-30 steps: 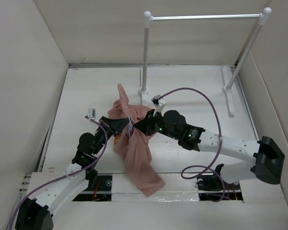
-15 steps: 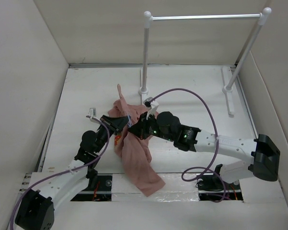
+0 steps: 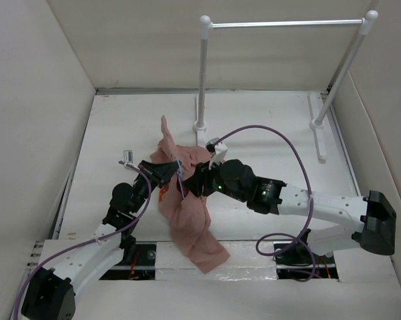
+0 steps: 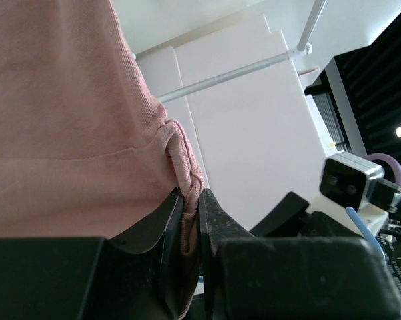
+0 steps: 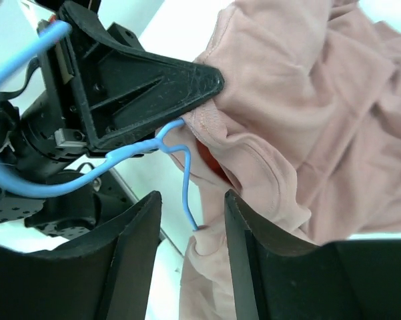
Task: Place the t-shirt on the hanger
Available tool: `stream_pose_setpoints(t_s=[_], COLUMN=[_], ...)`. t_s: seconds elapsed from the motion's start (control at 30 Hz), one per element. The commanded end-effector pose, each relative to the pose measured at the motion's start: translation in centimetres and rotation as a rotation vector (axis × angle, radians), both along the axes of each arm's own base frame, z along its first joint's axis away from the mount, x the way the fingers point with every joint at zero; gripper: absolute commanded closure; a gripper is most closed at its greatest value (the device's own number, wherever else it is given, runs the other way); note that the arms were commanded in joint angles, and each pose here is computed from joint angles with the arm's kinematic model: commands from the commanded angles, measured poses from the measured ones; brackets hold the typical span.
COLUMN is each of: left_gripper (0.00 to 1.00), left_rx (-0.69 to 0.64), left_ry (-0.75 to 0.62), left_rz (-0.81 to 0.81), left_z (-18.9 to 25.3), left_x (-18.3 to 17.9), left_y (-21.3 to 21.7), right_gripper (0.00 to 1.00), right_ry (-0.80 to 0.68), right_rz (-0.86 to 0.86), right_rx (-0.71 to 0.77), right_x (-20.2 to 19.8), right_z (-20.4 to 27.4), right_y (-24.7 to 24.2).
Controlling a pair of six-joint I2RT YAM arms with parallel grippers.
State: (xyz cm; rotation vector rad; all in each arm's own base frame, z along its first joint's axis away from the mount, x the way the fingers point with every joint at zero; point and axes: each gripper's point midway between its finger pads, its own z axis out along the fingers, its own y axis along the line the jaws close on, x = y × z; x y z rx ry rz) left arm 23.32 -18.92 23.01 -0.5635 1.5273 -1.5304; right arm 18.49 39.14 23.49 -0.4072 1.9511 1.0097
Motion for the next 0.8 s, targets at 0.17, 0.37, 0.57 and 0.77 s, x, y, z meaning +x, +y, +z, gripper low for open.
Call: stream_pose_setpoints(t_s=[0.17,0.37,0.57,0.77], left_gripper=[1.00,1.00,1.00,1.00], left_rx=[-0.018,-0.022,-0.019,-0.017], left_ry=[-0.054,-0.064,-0.062,-0.067], left_rz=[-0.016,-0.021,-0.028,-0.035], left_z=[1.1,1.5,1.5,1.8], left_x=[-0.3,-0.4,-0.4,-0.4], left_y=[-0.1,-0.1,-0.2,-0.4], right_gripper=[1.00,0.74,0.60,0.64], right_ry=[-0.091,-0.105,-0.094,-0.088], right_rz=[-0.024,-0.026,-0.036,-0.094], right_rx=[0.012,-0.050,-0.089,-0.153], right_x=[0.7,-0.1,0.3,1.2], right_z=[3.7,2.3,0.6,-1.7], right_y=[0.3,2.2,2.7,2.1])
